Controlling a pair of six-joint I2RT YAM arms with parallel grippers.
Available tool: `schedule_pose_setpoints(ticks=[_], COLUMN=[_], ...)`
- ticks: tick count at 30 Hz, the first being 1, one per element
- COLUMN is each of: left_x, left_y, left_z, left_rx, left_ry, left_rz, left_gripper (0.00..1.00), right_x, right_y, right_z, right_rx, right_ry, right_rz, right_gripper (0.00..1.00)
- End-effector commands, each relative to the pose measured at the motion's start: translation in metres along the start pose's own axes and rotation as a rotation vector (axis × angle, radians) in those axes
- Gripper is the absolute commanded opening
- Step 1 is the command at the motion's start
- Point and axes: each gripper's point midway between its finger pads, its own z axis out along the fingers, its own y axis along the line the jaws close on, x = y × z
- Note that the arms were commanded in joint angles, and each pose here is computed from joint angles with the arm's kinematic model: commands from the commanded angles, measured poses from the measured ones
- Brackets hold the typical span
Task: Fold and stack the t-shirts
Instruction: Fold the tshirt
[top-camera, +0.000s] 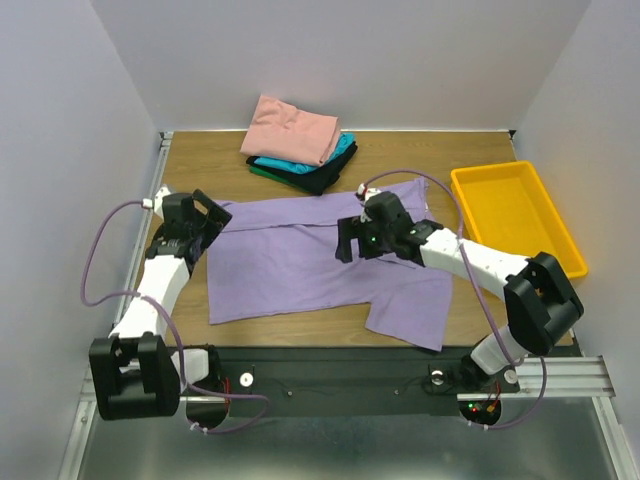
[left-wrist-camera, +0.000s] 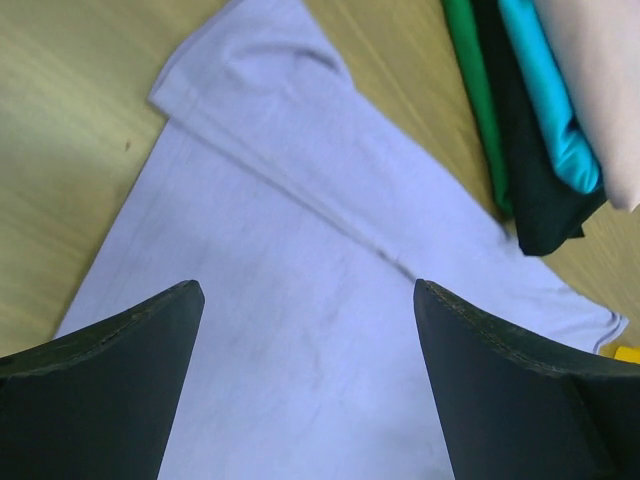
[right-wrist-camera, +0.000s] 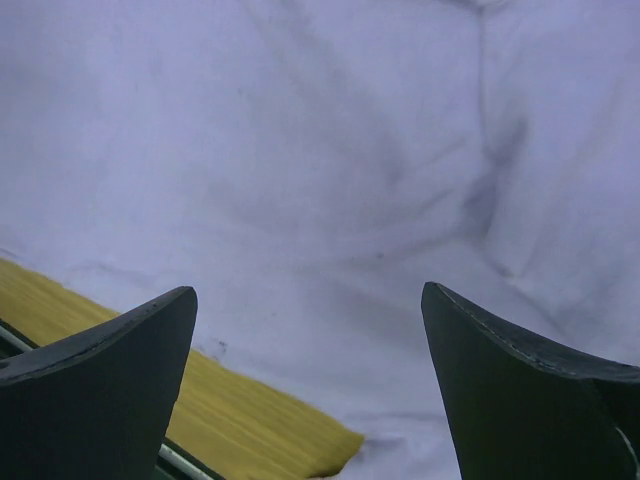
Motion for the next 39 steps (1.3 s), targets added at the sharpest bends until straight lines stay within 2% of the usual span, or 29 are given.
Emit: schedule_pose_setpoints(ticks=[1,7,14,18,21,22,27,28,30,31,33,39], left_x=[0.013,0.041,0.051,0.053,0.054,0.055,0.053,0.052,0.052,0.052,0.051,0.052], left_y=[0.003,0.018,0.024,0.023,0.024,0.024,0.020,0.019,0.019,0.018,0.017,0.015], left_z=[-0.014,-0.022,-0.024,-0.021,-0.020,-0.020,-0.022,-0.022,-0.023,-0.024,-0.024,-0.026], left_rx=[0.020,-0.003,-0.012,-0.016,-0.019,-0.020,-0.008,-0.005,-0.004,-0.001,-0.001,0.006], left_ry=[-0.001,0.054,0.063,0.077,0.082,0.084,0.078,0.075,0.076,0.075,0.075,0.080], left_rz=[-0.031,0.012,0.032,0.040,0.044,0.045,0.047,0.048,0.049,0.050,0.050,0.049], left_gripper=[0.98,0.98,0.99,0.98,0.98,0.98,0.98,0.98,0.99,0.98,0.98,0.98], right_x=[0.000,0.001,-0.015,-0.022,-0.021,-0.018,-0.010,-0.010,-0.010,-0.012,-0.013,-0.030], right_y=[0.004,-0.017,-0.035,-0.040,-0.042,-0.043,-0.046,-0.047,-0.051,-0.051,-0.050,-0.040], right_z=[0.011,0.034,0.052,0.058,0.060,0.060,0.053,0.051,0.049,0.047,0.044,0.023], right_rx=[0.052,0.176,0.275,0.304,0.307,0.310,0.321,0.324,0.344,0.344,0.334,0.290], right_ry=[-0.049,-0.054,-0.088,-0.105,-0.103,-0.099,-0.102,-0.105,-0.119,-0.125,-0.131,-0.191], right_rz=[0.082,0.131,0.135,0.153,0.178,0.184,0.223,0.230,0.234,0.242,0.262,0.314], right_gripper=[1.00,0.99,0.97,0.91,0.74,0.62,0.35,0.26,0.20,0.12,0.02,0.00])
